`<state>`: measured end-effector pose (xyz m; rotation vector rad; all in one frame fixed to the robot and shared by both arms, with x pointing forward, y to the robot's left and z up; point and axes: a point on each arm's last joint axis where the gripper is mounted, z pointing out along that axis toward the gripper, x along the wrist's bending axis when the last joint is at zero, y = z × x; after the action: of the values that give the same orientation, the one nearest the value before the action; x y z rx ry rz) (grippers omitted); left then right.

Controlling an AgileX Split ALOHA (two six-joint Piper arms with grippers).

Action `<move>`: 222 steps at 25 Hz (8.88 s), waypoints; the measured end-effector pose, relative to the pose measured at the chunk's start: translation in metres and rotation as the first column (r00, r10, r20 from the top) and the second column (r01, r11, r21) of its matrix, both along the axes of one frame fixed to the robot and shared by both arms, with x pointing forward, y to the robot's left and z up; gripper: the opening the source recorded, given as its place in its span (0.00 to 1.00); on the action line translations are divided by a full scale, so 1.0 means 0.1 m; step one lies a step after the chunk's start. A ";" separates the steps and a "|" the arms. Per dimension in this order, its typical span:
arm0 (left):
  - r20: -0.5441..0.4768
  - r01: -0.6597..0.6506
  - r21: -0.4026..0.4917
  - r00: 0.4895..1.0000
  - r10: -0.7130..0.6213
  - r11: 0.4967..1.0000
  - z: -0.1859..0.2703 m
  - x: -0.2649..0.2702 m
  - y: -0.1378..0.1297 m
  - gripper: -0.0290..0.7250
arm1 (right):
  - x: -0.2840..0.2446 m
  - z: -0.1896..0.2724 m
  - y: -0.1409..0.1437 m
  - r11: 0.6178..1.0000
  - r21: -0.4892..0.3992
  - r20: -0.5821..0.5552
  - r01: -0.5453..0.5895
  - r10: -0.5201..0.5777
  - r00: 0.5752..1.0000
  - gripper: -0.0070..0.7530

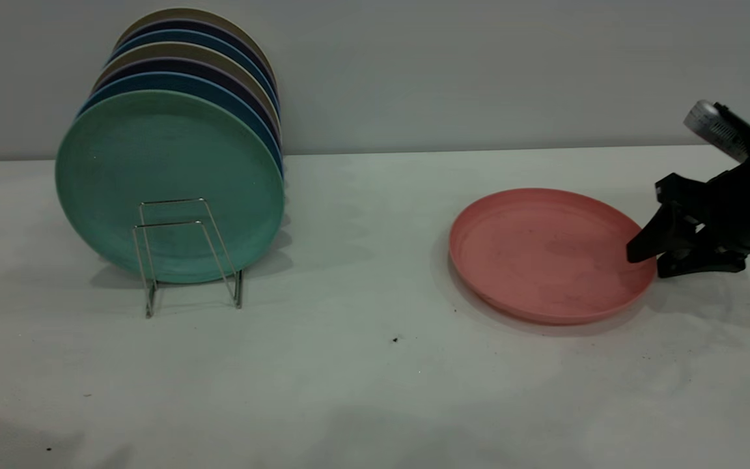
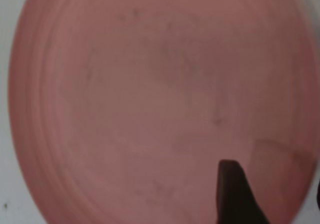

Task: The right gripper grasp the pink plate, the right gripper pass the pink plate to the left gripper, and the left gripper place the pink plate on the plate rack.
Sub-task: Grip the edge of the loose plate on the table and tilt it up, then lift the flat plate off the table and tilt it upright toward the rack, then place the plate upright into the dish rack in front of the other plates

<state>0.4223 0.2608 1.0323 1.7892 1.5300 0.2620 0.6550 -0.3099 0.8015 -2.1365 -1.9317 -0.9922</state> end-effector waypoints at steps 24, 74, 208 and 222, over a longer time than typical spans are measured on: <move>-0.061 0.031 -0.060 0.998 -0.034 0.998 -0.01 -0.05 -0.06 0.63 | -0.12 -0.01 0.33 0.940 0.287 -0.009 -0.184 0.194 0.981 0.03; -0.151 0.043 -0.265 0.985 -0.085 0.963 -0.78 0.66 -0.22 0.42 | -0.56 0.66 2.26 0.680 0.383 0.248 -0.625 0.576 0.779 0.03; 0.005 0.585 0.742 0.483 -0.875 0.327 -0.71 2.03 -0.22 0.44 | -0.33 0.65 0.71 0.850 0.184 -0.074 -0.494 0.513 0.855 0.59; 0.192 0.467 0.522 0.751 -0.632 0.714 -0.02 1.80 -0.24 0.84 | -0.15 1.23 0.64 0.893 0.062 -0.075 -0.447 0.450 0.890 0.59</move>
<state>0.6019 0.2363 1.0298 2.3178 0.6295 0.6339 0.6399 -0.2460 0.9247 -1.5612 -2.1893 -0.8219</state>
